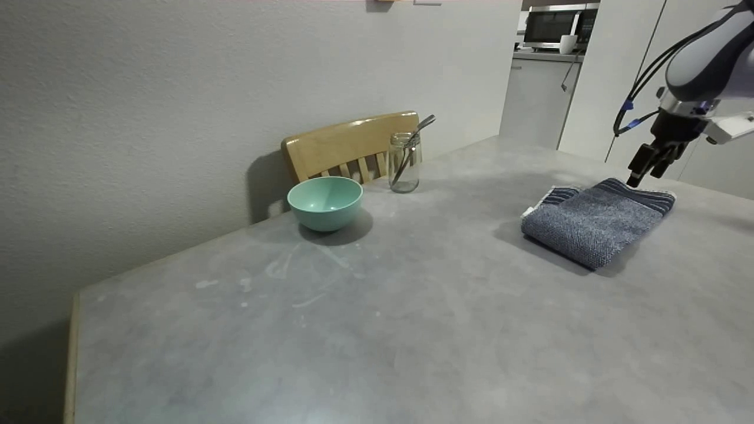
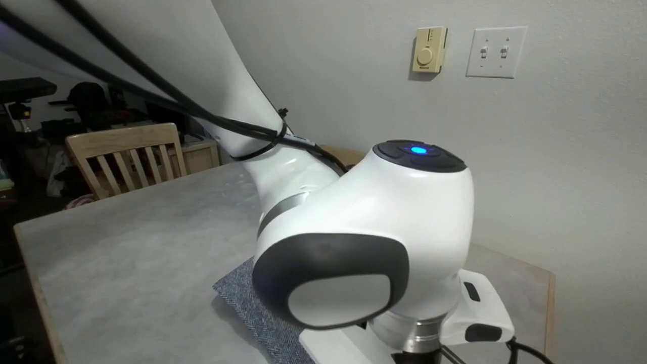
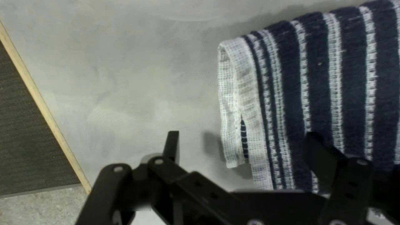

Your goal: Unfold the towel once

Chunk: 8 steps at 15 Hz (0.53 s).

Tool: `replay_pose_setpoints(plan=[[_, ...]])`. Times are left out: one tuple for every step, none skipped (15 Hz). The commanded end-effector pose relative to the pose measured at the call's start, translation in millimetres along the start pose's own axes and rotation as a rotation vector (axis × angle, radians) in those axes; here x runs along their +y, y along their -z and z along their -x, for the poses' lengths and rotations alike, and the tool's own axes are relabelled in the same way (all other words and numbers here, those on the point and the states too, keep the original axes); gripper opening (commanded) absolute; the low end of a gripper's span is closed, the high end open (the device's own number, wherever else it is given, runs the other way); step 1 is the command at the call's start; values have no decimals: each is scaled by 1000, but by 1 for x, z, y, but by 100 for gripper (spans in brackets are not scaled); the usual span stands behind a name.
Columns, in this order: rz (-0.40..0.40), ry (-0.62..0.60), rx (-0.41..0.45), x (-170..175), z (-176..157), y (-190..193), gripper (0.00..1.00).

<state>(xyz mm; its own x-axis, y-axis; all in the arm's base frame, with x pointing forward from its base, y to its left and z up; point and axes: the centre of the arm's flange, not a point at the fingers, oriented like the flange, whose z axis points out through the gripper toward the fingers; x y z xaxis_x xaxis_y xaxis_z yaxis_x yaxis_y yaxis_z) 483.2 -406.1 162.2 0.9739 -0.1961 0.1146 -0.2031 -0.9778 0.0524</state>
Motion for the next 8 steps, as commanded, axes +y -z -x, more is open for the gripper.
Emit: replay_pose_setpoints(plan=[[-6, 17, -35, -7, -6, -14, 100], [-9, 20, -42, -10, -7, -17, 100], [-15, 25, -49, -13, -7, -21, 100], [-16, 29, -54, -16, -8, -25, 100], [-17, 32, -59, -18, -8, -27, 100], [-16, 38, -59, -19, -8, -30, 100], [-10, 41, -62, -18, -9, -31, 100], [-2, 44, -65, -18, -10, -31, 100]])
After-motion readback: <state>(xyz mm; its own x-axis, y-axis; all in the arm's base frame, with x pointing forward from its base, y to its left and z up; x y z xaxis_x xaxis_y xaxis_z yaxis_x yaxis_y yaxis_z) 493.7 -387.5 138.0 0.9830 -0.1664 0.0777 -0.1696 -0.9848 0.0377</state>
